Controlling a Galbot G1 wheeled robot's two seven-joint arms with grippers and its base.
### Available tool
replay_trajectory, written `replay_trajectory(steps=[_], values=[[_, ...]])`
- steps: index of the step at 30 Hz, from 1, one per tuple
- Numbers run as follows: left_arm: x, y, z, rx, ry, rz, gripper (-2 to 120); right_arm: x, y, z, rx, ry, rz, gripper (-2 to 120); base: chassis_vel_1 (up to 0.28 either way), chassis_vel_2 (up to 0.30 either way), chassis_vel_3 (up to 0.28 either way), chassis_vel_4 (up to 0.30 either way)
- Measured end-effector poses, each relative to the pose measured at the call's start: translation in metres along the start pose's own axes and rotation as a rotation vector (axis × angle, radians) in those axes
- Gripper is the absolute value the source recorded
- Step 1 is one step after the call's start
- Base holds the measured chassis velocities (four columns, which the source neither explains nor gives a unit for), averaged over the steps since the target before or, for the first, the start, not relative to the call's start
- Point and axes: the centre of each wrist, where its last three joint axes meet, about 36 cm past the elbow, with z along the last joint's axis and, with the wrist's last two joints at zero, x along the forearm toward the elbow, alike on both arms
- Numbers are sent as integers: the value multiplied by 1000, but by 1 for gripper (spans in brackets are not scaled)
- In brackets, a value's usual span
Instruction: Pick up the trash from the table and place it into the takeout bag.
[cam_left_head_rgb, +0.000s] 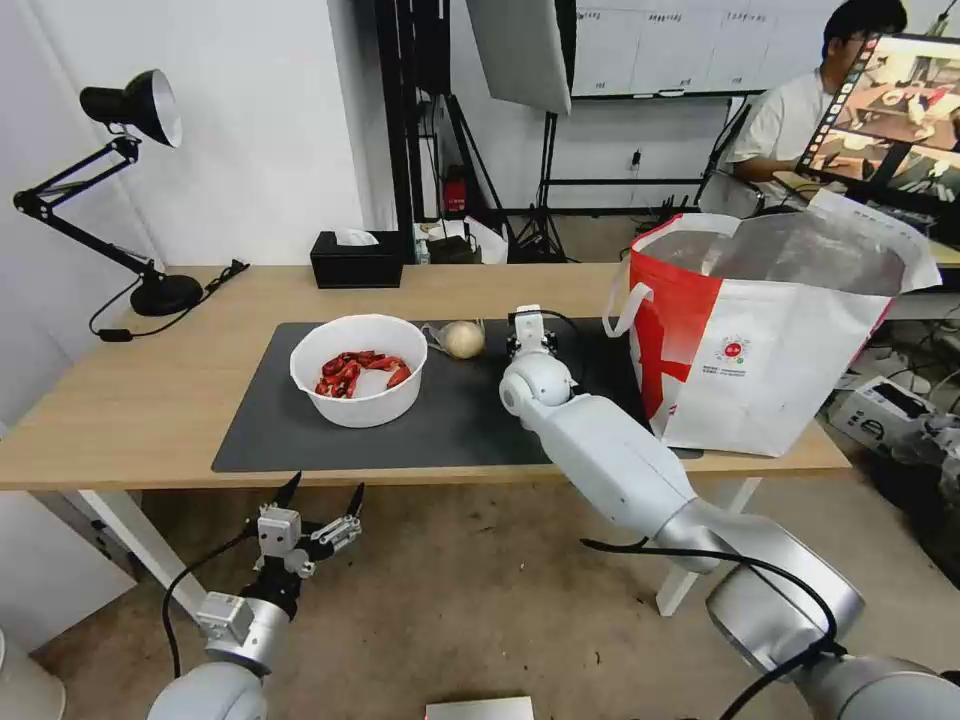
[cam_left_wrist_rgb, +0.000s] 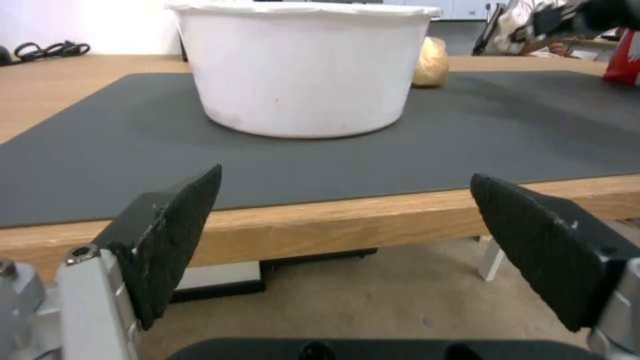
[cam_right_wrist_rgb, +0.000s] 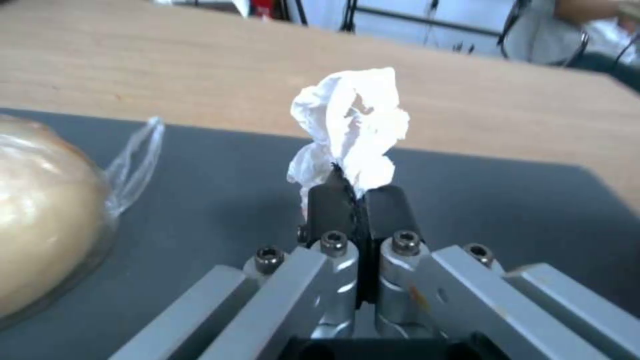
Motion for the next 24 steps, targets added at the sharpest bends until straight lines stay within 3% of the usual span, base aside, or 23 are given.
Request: replay_trajectory(steps=[5,24], values=[[1,-1,0,1,1,0,100,32,-13,-3,5,-81,-16,0,0,0,0,0],[6,1,0,-1,2,-14,100,90,-29,-14,8,-250,-73,0,0,0,0,0]])
